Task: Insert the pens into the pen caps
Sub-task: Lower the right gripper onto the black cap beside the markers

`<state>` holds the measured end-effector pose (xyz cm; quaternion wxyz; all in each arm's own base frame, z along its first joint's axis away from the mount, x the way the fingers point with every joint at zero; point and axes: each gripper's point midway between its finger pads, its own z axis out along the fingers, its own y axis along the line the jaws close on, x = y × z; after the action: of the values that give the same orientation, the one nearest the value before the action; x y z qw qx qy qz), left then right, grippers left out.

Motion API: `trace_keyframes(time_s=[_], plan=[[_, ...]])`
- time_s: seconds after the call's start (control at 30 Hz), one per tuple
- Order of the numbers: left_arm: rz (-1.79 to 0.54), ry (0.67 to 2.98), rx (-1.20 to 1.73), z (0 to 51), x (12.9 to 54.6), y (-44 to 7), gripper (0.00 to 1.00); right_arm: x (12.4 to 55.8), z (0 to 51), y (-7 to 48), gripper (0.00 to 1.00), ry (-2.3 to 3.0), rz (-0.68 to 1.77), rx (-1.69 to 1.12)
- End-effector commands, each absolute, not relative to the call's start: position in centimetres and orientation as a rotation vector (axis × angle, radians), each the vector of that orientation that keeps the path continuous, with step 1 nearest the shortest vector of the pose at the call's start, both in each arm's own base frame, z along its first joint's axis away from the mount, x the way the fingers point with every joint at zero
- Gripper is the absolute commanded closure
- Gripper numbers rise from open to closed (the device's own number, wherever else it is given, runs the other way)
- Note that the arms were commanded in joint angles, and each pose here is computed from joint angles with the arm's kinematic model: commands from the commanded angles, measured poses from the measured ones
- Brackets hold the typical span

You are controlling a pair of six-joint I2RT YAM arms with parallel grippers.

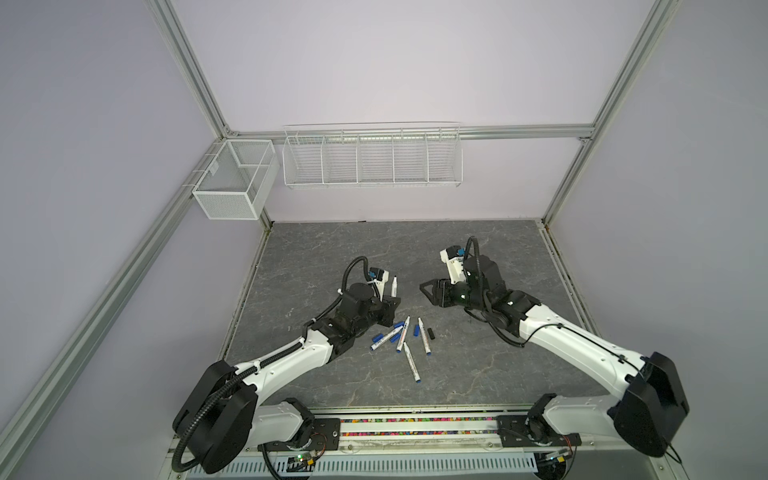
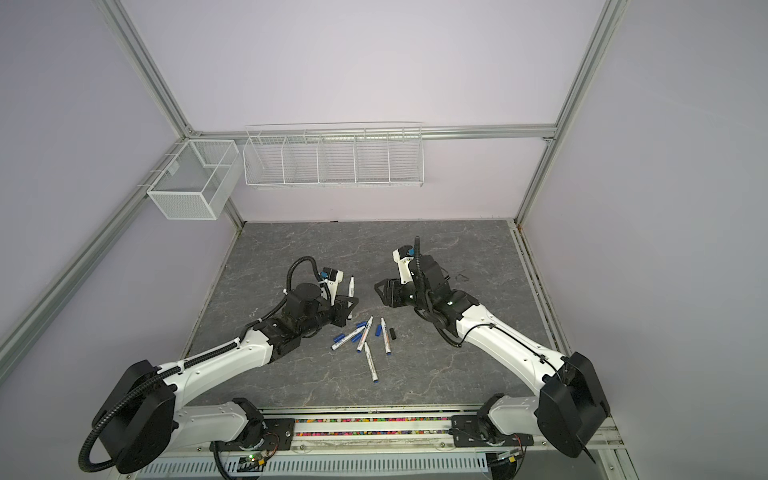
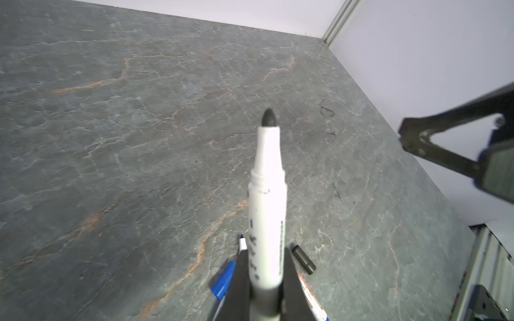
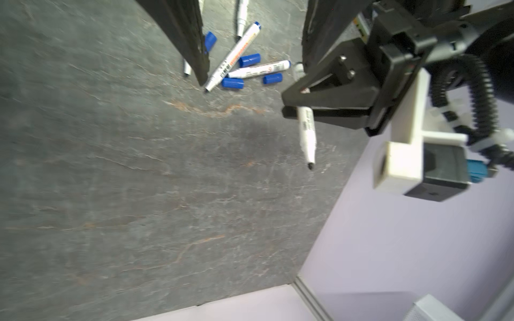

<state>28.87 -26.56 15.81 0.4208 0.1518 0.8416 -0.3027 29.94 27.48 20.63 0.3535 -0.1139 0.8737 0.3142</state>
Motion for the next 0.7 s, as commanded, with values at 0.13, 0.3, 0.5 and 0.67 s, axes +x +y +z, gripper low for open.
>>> trace_keyframes(time_s=[0.13,0.3,0.5,0.67], plan=[[-0.702,2.163,0.389,14.0,28.8,-25.8,1.0,26.9,11.5,25.7,0.46,2.561,0.413,-0.443],[-0.662,2.177,0.384,13.8,28.9,-25.3,1.0,26.5,8.7,26.5,0.48,2.646,0.258,-0.507],[-0.646,2.178,0.385,13.7,28.8,-25.1,1.0,26.8,6.9,26.3,0.51,2.693,0.138,-0.52],[-0.65,2.175,0.388,13.8,28.8,-25.1,1.0,26.9,6.0,25.7,0.57,2.718,0.062,-0.515]])
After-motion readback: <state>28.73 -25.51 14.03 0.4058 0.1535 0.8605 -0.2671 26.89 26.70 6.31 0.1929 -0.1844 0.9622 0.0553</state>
